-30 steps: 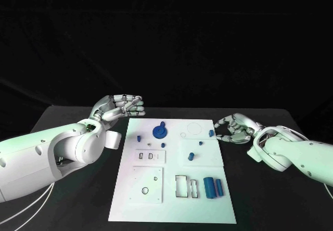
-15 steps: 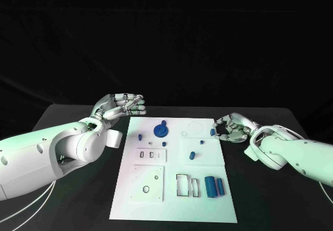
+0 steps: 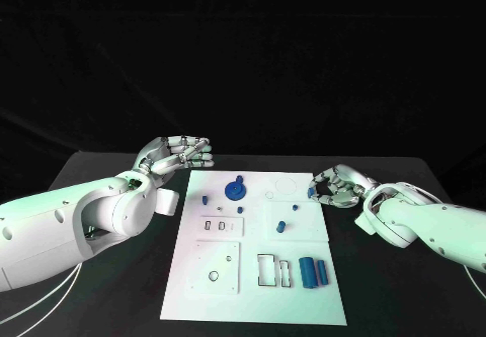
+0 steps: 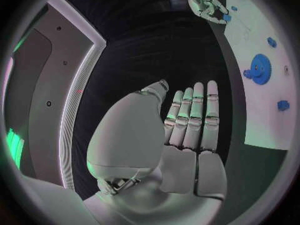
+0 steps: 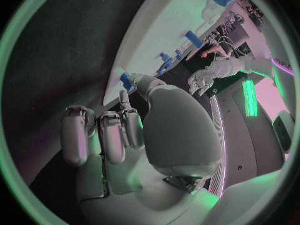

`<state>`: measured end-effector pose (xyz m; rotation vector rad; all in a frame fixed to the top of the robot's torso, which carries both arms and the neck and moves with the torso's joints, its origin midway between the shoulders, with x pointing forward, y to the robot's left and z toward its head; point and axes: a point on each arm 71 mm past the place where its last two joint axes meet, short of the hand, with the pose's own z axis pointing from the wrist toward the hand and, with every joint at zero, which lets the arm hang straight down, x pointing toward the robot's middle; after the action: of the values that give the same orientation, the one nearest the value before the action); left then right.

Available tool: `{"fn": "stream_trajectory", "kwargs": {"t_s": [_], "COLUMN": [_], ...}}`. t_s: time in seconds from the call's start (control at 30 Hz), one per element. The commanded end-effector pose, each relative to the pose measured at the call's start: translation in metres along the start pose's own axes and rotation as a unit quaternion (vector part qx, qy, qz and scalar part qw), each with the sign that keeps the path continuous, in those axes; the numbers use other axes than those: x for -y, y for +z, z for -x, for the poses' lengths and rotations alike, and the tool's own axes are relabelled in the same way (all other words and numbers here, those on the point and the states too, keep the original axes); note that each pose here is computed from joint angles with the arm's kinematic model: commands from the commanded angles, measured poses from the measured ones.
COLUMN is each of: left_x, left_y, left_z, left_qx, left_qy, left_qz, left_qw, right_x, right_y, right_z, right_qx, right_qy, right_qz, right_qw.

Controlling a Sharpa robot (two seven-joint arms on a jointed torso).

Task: Assemble the parts on the task board

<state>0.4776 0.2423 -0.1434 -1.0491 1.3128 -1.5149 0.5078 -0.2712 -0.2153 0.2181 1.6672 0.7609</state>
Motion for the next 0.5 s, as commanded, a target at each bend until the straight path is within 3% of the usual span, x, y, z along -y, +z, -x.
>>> {"fn": "stream_trajectory", "kwargs": {"t_s": [0.03, 0.5], "left_x": [0.0010, 0.0010], "left_y": [0.0000, -0.0001], "left_z": [-0.0021, -0.0018], "left_qx": [-0.008, -0.007], "left_qy": [-0.005, -0.005], "left_qz": [-0.004, -0.004], "left_qw": [1.000, 1.000], "right_x": [-0.0013, -0.0055], "right_y": [0.0006, 0.0032], "right_z": [-0.0021, -0.0057], "right_qx": [-0.008, -0.015], "right_qy": [-0.005, -0.010], "right_qz": [0.004, 0.009], "right_qw": [1.000, 1.000]}}
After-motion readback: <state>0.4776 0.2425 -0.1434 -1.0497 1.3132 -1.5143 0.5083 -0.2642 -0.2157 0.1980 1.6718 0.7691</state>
